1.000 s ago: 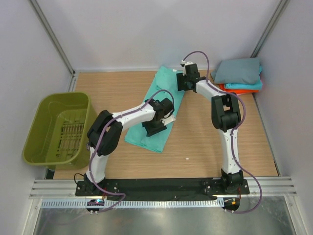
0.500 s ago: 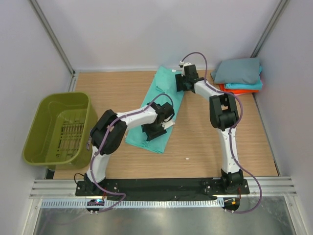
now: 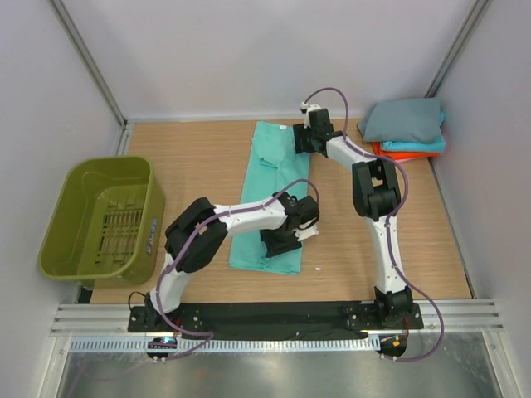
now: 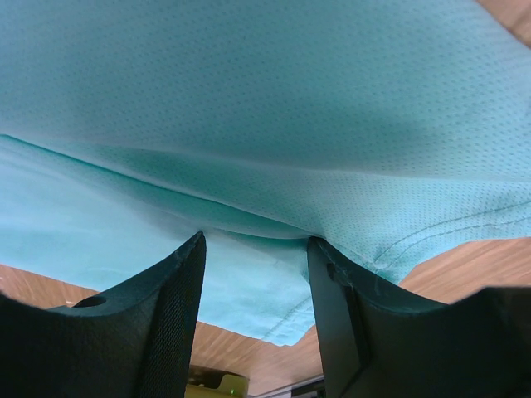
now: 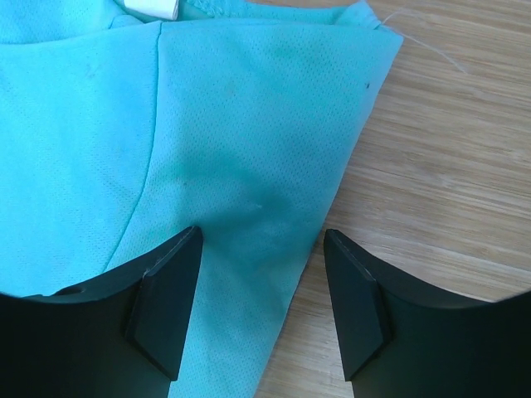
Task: Fold and stack the t-shirts
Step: Fold the tshirt
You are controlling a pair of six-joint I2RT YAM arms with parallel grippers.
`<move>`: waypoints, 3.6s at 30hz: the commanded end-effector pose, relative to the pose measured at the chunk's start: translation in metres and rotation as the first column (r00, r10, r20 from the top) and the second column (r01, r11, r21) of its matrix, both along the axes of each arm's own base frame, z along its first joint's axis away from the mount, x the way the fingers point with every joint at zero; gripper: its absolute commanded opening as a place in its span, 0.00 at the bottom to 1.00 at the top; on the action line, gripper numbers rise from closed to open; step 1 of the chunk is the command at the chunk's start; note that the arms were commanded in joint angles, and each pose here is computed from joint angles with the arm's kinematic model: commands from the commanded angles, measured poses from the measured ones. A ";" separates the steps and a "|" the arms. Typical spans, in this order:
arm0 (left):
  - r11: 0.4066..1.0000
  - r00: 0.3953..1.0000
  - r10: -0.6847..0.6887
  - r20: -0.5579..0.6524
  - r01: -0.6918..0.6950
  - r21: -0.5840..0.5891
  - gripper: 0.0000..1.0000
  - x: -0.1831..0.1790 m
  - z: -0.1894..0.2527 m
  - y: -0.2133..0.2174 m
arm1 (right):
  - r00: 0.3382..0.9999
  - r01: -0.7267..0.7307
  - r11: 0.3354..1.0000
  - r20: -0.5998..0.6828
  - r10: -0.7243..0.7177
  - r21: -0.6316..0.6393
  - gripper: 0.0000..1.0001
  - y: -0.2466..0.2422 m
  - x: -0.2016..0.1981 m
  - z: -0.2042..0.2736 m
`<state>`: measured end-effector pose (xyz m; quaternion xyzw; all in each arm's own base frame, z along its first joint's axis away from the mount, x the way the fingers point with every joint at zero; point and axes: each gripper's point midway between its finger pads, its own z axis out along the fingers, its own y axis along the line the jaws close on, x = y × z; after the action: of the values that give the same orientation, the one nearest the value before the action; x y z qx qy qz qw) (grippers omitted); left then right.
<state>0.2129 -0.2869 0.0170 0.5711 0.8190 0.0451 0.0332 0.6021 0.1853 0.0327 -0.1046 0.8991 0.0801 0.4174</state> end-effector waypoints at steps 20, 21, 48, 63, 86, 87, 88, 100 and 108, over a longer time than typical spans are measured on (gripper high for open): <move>0.998 0.999 -0.012 0.040 0.014 -0.055 0.55 0.012 0.005 -0.038 | 0.998 -0.031 0.999 0.055 0.029 0.034 0.67 0.019 0.009 0.024; 0.998 0.999 -0.016 0.042 0.018 -0.055 0.55 0.012 0.006 -0.039 | 0.997 -0.033 0.999 0.066 0.031 0.030 0.67 0.018 0.010 0.029; 0.910 0.977 0.030 0.213 0.062 -0.411 1.00 0.009 0.192 -0.054 | 0.987 0.142 0.974 0.042 -0.152 0.178 0.69 -0.069 -0.054 0.179; 0.448 0.628 0.703 -0.333 -0.755 -0.478 0.86 0.049 0.155 0.036 | 0.803 0.425 0.764 -0.592 -0.071 0.485 0.67 -0.036 -0.295 0.093; -0.033 0.092 0.731 -0.676 -0.985 -0.169 0.67 -0.015 0.027 0.067 | 0.601 0.465 0.783 -0.797 0.064 0.413 0.62 -0.004 -0.426 0.004; -0.034 0.084 0.735 -0.673 -0.987 -0.159 0.66 -0.017 0.024 0.068 | 0.600 0.463 0.782 -0.797 0.070 0.417 0.62 -0.002 -0.427 0.004; -0.037 0.073 0.739 -0.670 -0.988 -0.149 0.65 -0.019 0.022 0.070 | 0.606 0.457 0.781 -0.792 0.078 0.426 0.62 0.000 -0.425 0.005; -0.046 0.004 0.766 -0.643 -0.997 -0.062 0.58 -0.034 0.001 0.075 | 0.571 0.425 0.806 -0.813 0.114 0.412 0.54 0.013 -0.443 -0.003; -0.026 0.020 0.764 -0.645 -0.998 -0.062 0.52 -0.037 -0.002 0.068 | 0.569 0.410 0.804 -0.810 0.143 0.430 0.44 0.025 -0.444 -0.008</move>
<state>0.1753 -0.2197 0.0239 -0.1692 0.9372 -0.3021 -0.0431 0.1535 0.2015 0.0219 0.1498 0.9301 0.3339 -0.0315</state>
